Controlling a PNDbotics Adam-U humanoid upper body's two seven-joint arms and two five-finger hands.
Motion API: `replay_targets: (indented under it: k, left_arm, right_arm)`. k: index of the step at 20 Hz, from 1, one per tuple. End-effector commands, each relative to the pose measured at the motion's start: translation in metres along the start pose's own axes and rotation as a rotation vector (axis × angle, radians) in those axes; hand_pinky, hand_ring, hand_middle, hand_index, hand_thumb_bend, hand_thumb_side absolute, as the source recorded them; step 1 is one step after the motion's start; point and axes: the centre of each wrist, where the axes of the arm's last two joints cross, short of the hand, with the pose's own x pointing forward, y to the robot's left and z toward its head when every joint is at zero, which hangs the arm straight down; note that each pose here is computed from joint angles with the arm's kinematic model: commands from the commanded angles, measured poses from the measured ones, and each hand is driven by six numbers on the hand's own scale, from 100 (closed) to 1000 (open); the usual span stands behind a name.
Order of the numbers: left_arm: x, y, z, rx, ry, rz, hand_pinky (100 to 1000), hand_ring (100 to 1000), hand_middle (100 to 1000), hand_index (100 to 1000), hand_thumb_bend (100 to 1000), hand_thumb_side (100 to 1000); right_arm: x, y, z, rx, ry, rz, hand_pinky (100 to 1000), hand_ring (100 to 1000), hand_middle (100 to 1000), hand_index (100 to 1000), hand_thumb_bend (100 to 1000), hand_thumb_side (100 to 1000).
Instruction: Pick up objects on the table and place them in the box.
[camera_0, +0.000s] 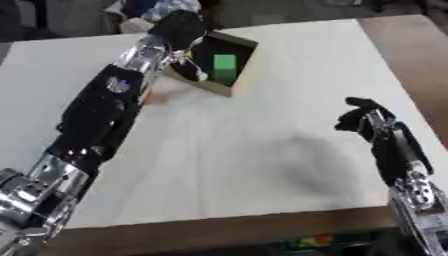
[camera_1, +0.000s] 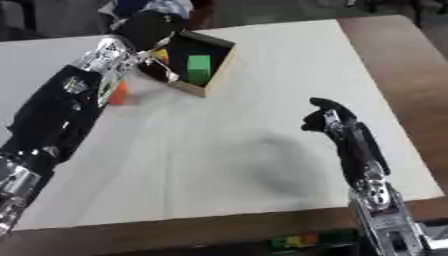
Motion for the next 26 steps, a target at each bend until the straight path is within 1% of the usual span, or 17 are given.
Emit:
replay_targets:
  k: [1,3,5,6,7,12,15,19,22,26]
  left_arm:
    - [-0.031,0.038,0.016,-0.027,-0.043,-0.016,770,725,787,913,505,391]
    - [-0.045,0.046,0.027,-0.084,-0.04,-0.005,765,718,775,908,492,409]
    - [-0.058,0.043,0.038,-0.157,-0.013,0.027,759,707,765,903,481,436]
    - [-0.063,0.041,0.041,-0.186,-0.004,0.043,759,707,765,903,481,436]
    - [-0.067,0.037,0.045,-0.221,0.005,0.057,755,703,760,897,477,457]
    - [-0.086,0.01,0.06,-0.369,0.042,0.099,754,709,763,893,501,493]
    - [-0.09,-0.006,0.066,-0.436,0.058,0.099,756,717,772,894,532,523]
    - [-0.09,-0.022,0.068,-0.494,0.061,0.093,754,719,772,893,553,525]
    - [-0.089,-0.028,0.068,-0.506,0.065,0.077,751,717,770,886,568,491]
    - [-0.086,-0.031,0.066,-0.47,0.093,0.045,746,714,768,882,565,424]
  right_arm:
    - [0.005,-0.006,-0.002,-0.012,-0.018,0.014,729,596,550,807,100,893]
    - [0.005,-0.008,-0.002,-0.015,-0.017,0.017,729,596,550,807,100,890]
    - [0.004,-0.009,-0.001,-0.018,-0.014,0.02,729,596,550,807,100,891]
    - [0.004,-0.009,-0.001,-0.019,-0.014,0.021,729,596,550,807,100,891]
    - [0.004,-0.009,-0.001,-0.021,-0.013,0.022,729,596,550,807,100,887]
    - [0.003,-0.011,0.0,-0.027,-0.011,0.025,729,596,550,807,100,889]
    - [0.003,-0.011,0.0,-0.029,-0.01,0.027,729,596,550,807,100,889]
    - [0.003,-0.011,0.0,-0.029,-0.01,0.026,730,596,550,807,100,892]
    - [0.003,-0.011,0.0,-0.029,-0.01,0.026,730,596,550,807,100,896]
    - [0.003,-0.011,0.0,-0.028,-0.01,0.025,729,596,550,807,100,899]
